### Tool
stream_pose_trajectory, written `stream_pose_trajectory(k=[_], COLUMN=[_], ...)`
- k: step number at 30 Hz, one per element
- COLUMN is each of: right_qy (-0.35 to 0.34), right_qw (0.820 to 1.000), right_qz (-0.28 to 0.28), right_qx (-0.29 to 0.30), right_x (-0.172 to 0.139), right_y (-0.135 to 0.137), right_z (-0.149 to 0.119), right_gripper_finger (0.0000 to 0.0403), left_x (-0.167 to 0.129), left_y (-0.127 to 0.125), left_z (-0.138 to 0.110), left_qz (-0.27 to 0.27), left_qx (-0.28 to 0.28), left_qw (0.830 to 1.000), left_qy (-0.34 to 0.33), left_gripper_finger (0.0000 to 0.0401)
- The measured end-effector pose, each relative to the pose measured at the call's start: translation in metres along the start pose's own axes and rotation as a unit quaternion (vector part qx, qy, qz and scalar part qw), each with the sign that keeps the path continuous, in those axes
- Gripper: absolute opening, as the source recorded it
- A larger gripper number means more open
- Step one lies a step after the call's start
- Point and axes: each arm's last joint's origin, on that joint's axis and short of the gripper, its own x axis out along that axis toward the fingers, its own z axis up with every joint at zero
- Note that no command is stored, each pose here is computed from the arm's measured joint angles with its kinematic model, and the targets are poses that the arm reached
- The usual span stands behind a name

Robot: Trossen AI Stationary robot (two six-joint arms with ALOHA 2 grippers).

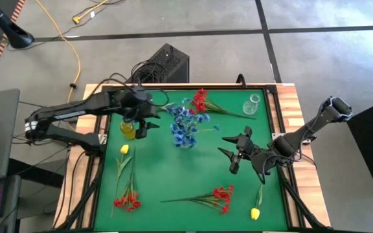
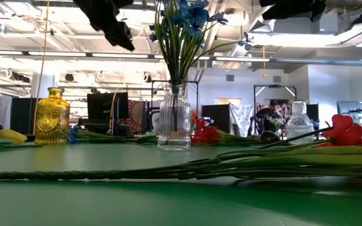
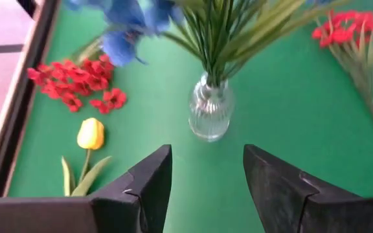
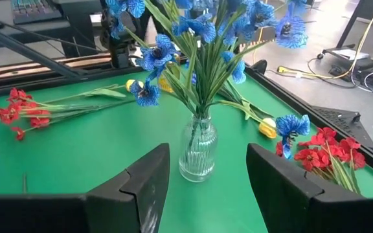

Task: Sort flowers into vase by color
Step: Put the blue flowers into the bottom transparent vase

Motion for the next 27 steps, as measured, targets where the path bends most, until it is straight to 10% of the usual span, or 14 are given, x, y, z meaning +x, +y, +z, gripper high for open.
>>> stream_pose_trajectory(k=[27], right_qy=[-0.003], right_qw=[0.989], right_qz=[0.107], right_qx=[0.102], right_x=[-0.011], right_y=[0.016], right_z=[0.006], right_gripper_finger=[0.0230], left_x=[-0.025], left_y=[-0.102], left_z=[0.003], left_qz=[-0.060], left_qx=[0.062], left_qw=[0.996], left_qy=[-0.024], left_gripper_finger=[0.0179])
